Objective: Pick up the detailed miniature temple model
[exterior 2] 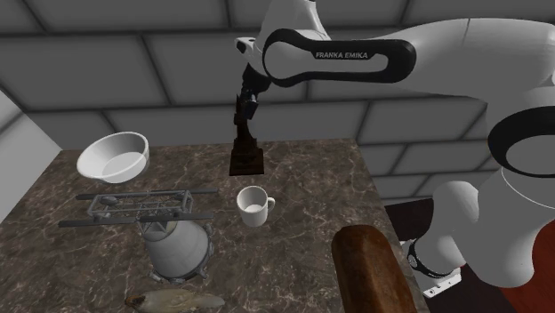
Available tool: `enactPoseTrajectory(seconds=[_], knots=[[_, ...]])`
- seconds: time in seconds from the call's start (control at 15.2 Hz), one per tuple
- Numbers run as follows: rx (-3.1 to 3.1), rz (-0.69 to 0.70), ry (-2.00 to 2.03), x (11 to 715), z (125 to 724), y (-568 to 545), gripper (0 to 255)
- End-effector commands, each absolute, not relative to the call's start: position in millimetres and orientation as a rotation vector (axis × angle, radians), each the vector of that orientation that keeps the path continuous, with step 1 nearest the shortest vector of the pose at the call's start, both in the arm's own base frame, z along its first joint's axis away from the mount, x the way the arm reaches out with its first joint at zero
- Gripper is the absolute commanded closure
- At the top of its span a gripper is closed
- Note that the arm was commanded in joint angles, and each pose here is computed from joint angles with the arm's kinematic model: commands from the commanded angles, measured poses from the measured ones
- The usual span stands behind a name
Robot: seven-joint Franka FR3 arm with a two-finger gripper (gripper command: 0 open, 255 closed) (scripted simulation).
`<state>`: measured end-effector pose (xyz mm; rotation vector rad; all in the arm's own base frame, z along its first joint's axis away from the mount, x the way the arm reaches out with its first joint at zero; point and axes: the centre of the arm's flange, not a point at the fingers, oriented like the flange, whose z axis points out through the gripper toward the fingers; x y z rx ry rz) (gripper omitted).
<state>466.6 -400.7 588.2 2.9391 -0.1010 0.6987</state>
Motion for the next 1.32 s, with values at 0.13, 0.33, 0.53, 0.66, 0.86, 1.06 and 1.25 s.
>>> enactPoseTrajectory(seconds=[0.13,0.33,0.53,0.66,0.86,1.06,1.25], knots=[[2.938,0.701,-0.101,467,568,-401,0],[2.938,0.701,-0.101,467,565,-401,0],[2.938,0.701,-0.101,468,565,-401,255],[2.938,0.701,-0.101,467,565,-401,255],[2.938,0.701,-0.101,467,565,-401,255],[2.938,0.701,-0.101,467,571,-401,255],[2.938,0.701,-0.101,467,586,-401,255]])
